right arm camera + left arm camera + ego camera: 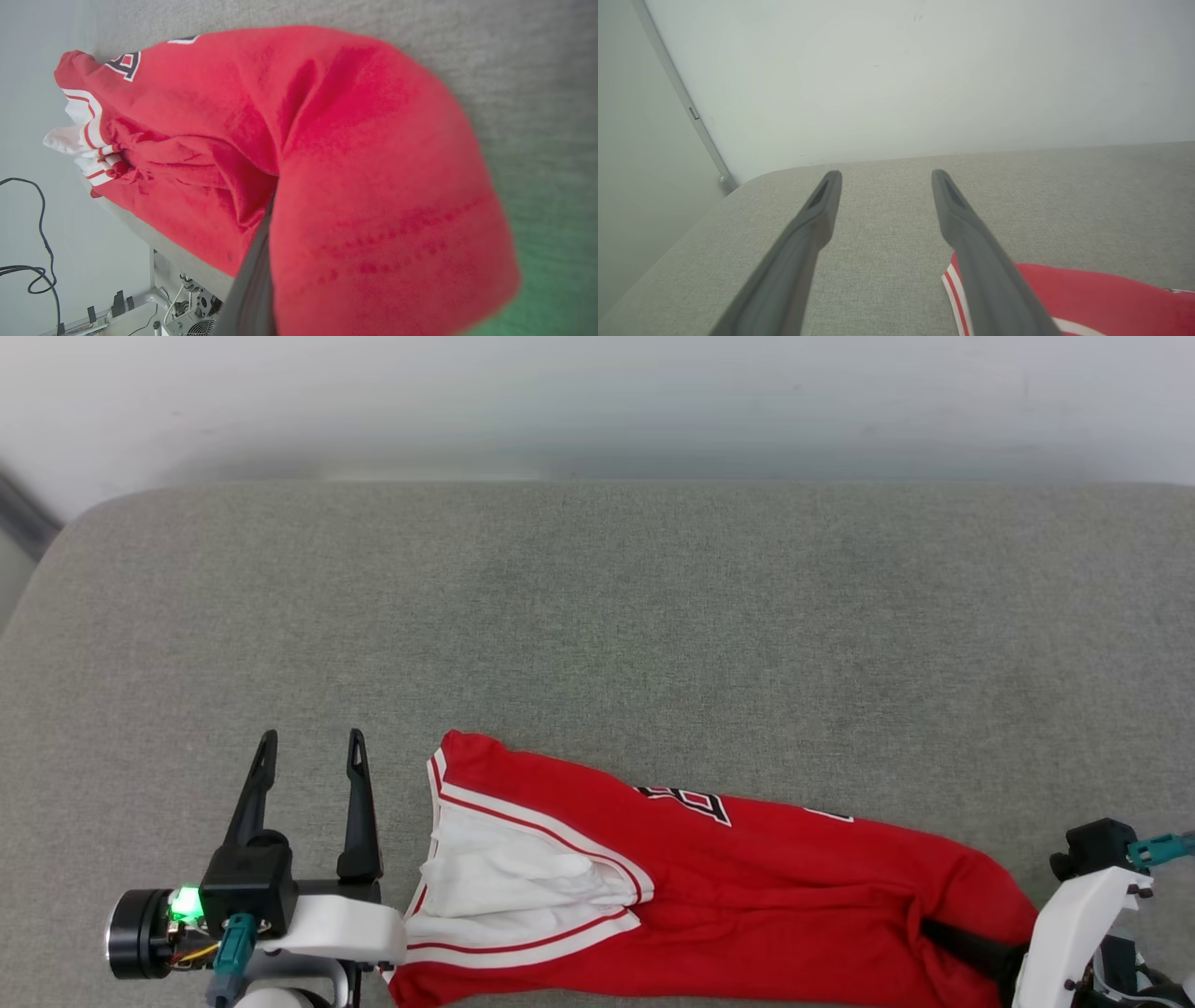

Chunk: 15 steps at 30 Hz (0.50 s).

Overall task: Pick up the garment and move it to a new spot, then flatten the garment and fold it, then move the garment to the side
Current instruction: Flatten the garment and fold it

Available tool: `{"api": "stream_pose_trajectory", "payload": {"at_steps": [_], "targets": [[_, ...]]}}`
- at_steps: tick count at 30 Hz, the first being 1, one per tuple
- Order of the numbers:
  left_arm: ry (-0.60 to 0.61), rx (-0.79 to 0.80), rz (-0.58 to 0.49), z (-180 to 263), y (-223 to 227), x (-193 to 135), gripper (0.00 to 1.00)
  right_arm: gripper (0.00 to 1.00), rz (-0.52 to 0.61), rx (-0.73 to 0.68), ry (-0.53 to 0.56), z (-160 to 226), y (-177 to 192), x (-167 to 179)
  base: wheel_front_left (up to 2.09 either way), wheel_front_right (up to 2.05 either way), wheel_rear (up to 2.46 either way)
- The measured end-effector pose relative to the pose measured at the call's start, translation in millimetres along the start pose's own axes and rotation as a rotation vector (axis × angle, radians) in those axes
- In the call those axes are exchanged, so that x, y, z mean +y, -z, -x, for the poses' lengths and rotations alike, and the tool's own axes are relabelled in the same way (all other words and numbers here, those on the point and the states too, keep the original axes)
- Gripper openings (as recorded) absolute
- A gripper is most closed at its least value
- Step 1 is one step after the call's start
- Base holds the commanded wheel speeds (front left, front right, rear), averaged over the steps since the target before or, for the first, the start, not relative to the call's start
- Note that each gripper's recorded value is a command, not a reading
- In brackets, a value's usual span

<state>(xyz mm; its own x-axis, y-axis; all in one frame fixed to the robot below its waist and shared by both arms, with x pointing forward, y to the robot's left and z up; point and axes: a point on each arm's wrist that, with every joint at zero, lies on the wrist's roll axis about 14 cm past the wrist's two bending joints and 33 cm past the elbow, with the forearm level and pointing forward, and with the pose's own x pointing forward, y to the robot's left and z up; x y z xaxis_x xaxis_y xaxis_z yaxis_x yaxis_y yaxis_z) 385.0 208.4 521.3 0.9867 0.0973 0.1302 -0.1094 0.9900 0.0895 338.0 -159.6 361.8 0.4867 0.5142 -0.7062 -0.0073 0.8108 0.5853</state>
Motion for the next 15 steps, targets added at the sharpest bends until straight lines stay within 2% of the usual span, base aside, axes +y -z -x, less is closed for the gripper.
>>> {"api": "stream_pose_trajectory", "payload": {"at_steps": [3, 7, 15], "targets": [[0.000, 0.001, -0.005, 5, 0, 0, 1.00, 0.00, 0.027, -0.036, 0.002, 7, -10, 0, 0.00, 0.00, 0.00], [-0.007, 0.001, -0.010, 12, -1, 1, 1.00, 0.00, 0.071, -0.096, 0.055, 31, -33, -16, 0.00, 0.00, 0.00], [-0.004, -0.006, -0.010, 19, -4, 0, 1.00, 0.00, 0.134, -0.146, 0.282, 94, -59, -82, 0.00, 0.00, 0.00]]}}
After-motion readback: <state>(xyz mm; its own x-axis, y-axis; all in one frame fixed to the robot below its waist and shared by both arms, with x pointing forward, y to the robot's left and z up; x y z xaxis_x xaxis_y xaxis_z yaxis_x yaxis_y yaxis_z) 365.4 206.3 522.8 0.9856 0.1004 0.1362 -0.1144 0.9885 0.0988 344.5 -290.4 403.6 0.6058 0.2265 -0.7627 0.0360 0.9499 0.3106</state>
